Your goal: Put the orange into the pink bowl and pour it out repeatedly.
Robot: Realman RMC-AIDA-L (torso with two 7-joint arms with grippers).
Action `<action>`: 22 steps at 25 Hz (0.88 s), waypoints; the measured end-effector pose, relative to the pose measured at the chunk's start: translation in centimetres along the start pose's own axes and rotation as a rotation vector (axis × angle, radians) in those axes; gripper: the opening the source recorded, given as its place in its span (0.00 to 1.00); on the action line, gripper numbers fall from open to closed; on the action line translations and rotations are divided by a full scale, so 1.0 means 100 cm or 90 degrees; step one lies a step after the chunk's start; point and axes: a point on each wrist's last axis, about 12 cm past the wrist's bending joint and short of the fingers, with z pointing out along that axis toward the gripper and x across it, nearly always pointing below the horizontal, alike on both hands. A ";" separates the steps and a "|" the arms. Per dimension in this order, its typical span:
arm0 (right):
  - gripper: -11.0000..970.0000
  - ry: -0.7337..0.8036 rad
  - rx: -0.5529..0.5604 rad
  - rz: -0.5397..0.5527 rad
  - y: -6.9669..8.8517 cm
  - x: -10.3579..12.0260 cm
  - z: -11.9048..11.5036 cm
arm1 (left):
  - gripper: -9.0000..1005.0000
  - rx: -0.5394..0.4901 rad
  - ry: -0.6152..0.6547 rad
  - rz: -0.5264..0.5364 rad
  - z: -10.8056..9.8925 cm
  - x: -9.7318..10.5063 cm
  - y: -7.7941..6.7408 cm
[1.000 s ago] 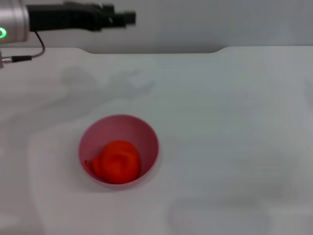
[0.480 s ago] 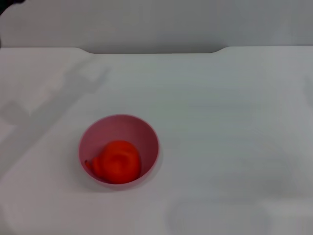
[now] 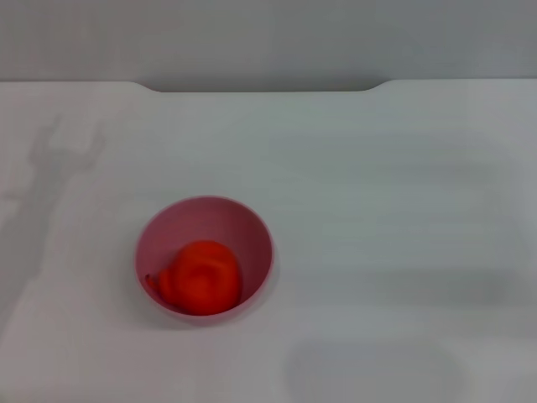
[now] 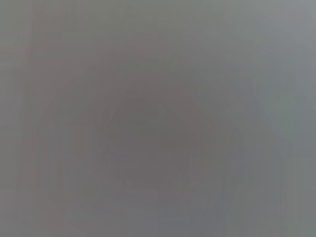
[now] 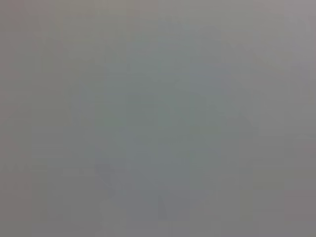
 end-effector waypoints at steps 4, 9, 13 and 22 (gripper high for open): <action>0.48 0.011 0.030 -0.022 -0.007 0.001 0.001 | 0.72 -0.041 0.008 0.016 -0.002 0.003 0.007; 0.48 0.016 0.065 -0.019 -0.013 0.004 0.004 | 0.72 -0.060 0.022 0.020 0.000 0.004 0.013; 0.48 0.016 0.073 -0.027 -0.014 0.005 0.008 | 0.72 -0.063 0.024 0.021 0.000 0.004 0.014; 0.48 0.014 0.074 -0.029 -0.013 0.004 0.010 | 0.72 -0.063 0.033 0.019 -0.002 0.006 0.013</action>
